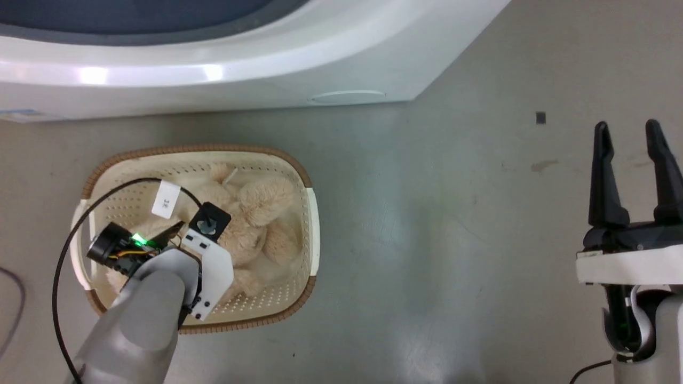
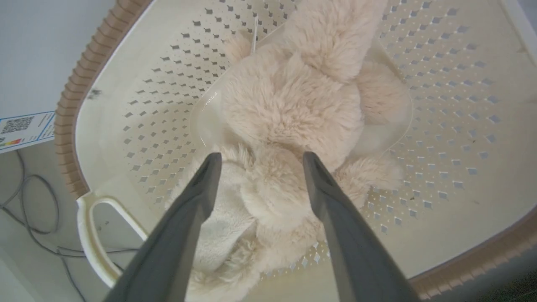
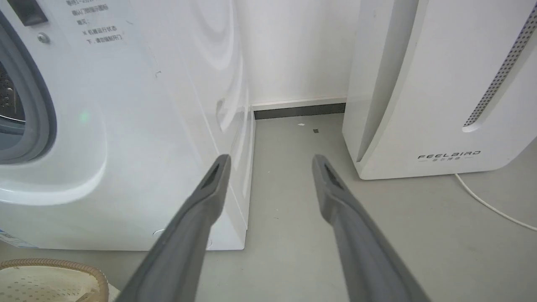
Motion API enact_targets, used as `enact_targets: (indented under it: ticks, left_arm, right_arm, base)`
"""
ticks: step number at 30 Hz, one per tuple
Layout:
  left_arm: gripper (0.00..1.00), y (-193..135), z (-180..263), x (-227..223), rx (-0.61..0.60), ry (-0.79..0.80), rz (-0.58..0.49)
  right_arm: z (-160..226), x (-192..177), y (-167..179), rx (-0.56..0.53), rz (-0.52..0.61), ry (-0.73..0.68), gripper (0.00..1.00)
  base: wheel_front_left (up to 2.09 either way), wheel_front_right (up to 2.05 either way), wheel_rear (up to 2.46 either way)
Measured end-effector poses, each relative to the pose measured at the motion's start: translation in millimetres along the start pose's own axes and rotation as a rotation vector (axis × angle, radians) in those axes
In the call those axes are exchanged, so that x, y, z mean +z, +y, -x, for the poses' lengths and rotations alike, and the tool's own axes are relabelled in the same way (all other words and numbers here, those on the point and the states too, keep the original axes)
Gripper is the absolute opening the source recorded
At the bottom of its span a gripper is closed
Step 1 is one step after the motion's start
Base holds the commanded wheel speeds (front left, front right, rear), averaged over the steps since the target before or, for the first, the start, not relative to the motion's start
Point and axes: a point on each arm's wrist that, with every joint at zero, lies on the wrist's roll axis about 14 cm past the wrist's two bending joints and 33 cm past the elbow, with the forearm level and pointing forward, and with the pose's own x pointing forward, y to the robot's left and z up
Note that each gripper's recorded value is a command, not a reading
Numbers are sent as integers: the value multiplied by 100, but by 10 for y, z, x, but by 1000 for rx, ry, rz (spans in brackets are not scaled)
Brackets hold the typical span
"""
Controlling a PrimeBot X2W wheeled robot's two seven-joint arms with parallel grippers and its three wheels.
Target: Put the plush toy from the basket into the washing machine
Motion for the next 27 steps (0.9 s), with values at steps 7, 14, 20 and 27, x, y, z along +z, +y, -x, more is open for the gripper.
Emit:
enact_targets:
  ticks: [7, 14, 20, 27]
  left_arm:
    - [100, 10, -293, -218, -43, 97, -65]
    - [100, 34, -546, -457, -77, 185, -107]
    - [100, -4, -726, -640, -112, 249, -134]
    - [56, -16, -909, -768, -139, 286, -148]
  right_arm:
    - [-112, -254, -86, -22, -3, 33, 100]
    - [-214, -464, -155, -37, -5, 53, 100]
    - [-269, -633, -220, -52, -4, 70, 100]
    - [-337, -771, -299, -72, -14, 76, 100]
  base:
    - [0, 0, 0]
    - [0, 0, 0]
    - [0, 0, 0]
    - [0, 0, 0]
